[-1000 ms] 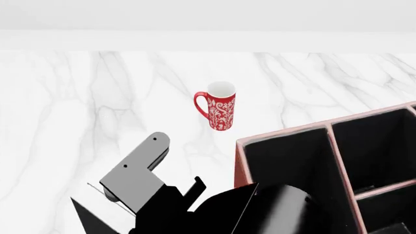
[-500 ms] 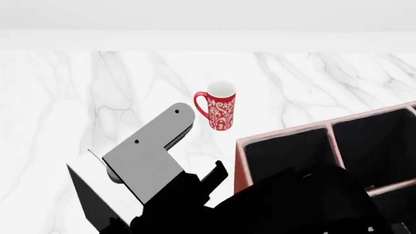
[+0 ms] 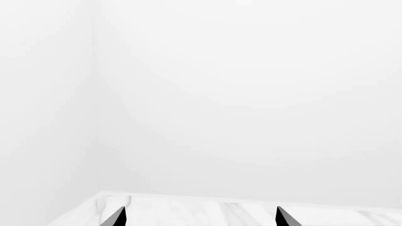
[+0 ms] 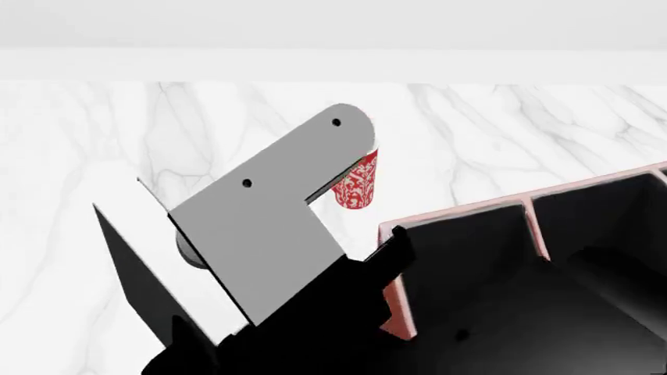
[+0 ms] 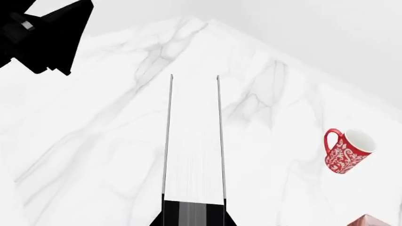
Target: Pick up the book and place it in the left compartment of the caddy.
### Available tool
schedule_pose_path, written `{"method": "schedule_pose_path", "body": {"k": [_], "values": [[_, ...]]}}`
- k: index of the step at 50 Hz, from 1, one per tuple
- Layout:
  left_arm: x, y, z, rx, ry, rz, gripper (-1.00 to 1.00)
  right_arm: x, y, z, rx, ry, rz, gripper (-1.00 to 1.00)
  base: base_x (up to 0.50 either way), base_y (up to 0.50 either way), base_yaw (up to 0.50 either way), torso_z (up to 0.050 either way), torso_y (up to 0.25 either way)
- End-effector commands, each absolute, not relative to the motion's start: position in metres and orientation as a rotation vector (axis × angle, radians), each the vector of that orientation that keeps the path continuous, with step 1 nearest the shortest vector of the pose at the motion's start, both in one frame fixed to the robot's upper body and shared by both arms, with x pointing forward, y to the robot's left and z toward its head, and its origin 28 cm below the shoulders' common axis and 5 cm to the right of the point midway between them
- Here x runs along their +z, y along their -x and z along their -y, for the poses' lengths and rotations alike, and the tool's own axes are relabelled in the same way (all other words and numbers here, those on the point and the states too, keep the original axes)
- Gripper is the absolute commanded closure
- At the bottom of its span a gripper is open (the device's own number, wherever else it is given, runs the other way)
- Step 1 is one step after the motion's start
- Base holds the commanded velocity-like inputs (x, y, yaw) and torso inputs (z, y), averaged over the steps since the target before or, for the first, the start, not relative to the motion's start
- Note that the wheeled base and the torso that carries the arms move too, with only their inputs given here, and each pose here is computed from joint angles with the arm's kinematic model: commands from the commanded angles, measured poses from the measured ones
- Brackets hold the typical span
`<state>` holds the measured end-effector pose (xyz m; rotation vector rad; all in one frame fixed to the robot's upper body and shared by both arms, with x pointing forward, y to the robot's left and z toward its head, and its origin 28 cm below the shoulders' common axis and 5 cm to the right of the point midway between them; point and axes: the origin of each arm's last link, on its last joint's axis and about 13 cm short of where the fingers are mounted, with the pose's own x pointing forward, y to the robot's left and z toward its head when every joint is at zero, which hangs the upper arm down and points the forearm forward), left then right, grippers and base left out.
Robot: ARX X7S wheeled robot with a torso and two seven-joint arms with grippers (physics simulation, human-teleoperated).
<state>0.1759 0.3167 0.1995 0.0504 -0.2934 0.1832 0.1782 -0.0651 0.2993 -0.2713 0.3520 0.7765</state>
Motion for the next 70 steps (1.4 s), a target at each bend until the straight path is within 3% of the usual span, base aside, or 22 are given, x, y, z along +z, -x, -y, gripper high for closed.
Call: {"method": "schedule_pose_path", "body": {"k": [1,70], "values": [[0.199,-0.176,-0.316,0.183,-0.054,0.291,-1.00,0.318,-0.159,0.076,0.697,0.256,-0.281,1.00,0.00,0.00,0.00,0.000,0.000],[0.196,-0.177,-0.314,0.184,-0.072,0.286,-1.00,0.342,-0.134,0.145,0.313,0.185,-0.230,1.00,0.00,0.00,0.00,0.000,0.001]]}}
